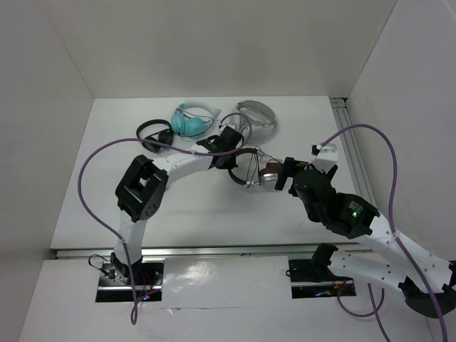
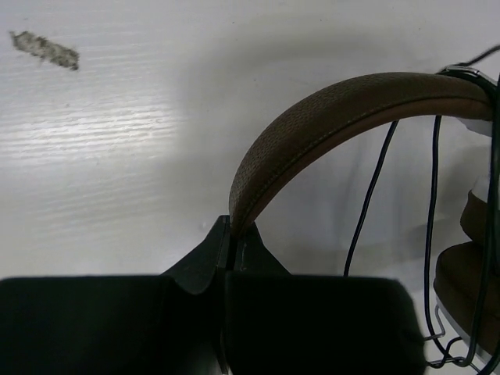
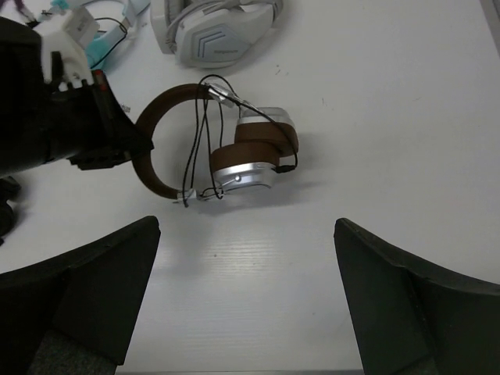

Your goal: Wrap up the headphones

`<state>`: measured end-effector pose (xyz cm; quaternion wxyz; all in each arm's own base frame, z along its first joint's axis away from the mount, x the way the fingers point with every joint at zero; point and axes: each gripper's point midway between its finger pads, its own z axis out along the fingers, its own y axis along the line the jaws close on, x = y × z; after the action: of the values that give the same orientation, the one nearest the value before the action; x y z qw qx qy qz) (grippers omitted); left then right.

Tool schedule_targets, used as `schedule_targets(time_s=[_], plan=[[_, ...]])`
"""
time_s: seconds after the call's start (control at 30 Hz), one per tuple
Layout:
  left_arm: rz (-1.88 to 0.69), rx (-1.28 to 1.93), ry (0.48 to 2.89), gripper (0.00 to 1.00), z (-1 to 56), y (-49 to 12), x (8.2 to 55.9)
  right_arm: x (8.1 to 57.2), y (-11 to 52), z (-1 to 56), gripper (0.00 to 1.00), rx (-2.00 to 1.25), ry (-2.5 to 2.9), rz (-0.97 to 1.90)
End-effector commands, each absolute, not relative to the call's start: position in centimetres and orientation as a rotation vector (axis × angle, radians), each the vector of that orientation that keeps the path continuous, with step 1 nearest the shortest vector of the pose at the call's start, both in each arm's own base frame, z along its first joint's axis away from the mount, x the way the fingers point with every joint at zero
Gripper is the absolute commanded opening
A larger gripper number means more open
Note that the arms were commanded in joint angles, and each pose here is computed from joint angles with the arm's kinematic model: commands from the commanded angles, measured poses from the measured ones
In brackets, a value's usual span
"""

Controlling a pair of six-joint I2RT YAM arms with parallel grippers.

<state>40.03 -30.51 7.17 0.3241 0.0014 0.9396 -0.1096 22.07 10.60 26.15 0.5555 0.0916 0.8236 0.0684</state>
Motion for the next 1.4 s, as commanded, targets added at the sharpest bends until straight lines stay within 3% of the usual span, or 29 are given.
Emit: schedule_targets(time_s=[0.0,0.07,0.2,0.23,0.43,0.47,0.5,0.57,0.6,0.83,0.9,1.03,1.37], plan=[[-0.383,0.025,2.425,0.0,8.6,-33.1,41.9,21.9,9.9,26.7,1.0,0.209,1.932,0.131],[-0.365,0.002,2.463,0.02,7.0,-33.3,42.1,21.9,9.9,26.4,1.0,0.204,1.938,0.123],[-0.311,-0.066,2.476,0.26,5.9,-32.3,41.9,22.0,10.0,26.0,1.0,0.195,1.937,0.117],[-0.3,-0.069,2.473,0.37,6.0,-32.0,41.8,22.0,10.0,26.0,1.0,0.195,1.937,0.117],[-0.275,-0.085,2.401,0.51,9.1,-31.1,40.3,22.0,11.0,25.9,1.0,0.162,1.946,0.162],[-0.28,-0.075,2.391,0.7,9.8,-30.9,40.2,22.1,11.3,26.0,1.0,0.159,1.946,0.18],[-0.289,-0.077,2.38,0.78,10.5,-30.8,40.0,22.1,11.3,26.0,1.0,0.159,1.946,0.18],[-0.316,-0.091,2.333,0.79,13.4,-30.3,39.7,21.9,12.1,26.3,1.0,0.133,1.955,0.229],[-0.303,-0.095,2.332,0.99,13.6,-29.6,39.2,21.9,12.3,26.9,1.0,0.123,1.949,0.244],[-0.326,-0.088,2.147,0.99,25.2,-25.3,33.8,20.3,12.6,30.7,1.0,0.035,1.951,0.335],[-0.25,-0.079,2.142,0.99,26.4,-22.9,30.6,19.6,13.0,32.3,1.0,-0.013,1.948,0.391],[-0.374,-0.132,2.048,0.99,31.2,-16.8,23.0,17.5,13.2,34.4,1.0,-0.092,1.971,0.49],[-0.351,-0.222,1.999,0.99,31.3,-4.2,14.2,14.4,7.2,37.9,1.0,-0.059,1.942,0.441]])
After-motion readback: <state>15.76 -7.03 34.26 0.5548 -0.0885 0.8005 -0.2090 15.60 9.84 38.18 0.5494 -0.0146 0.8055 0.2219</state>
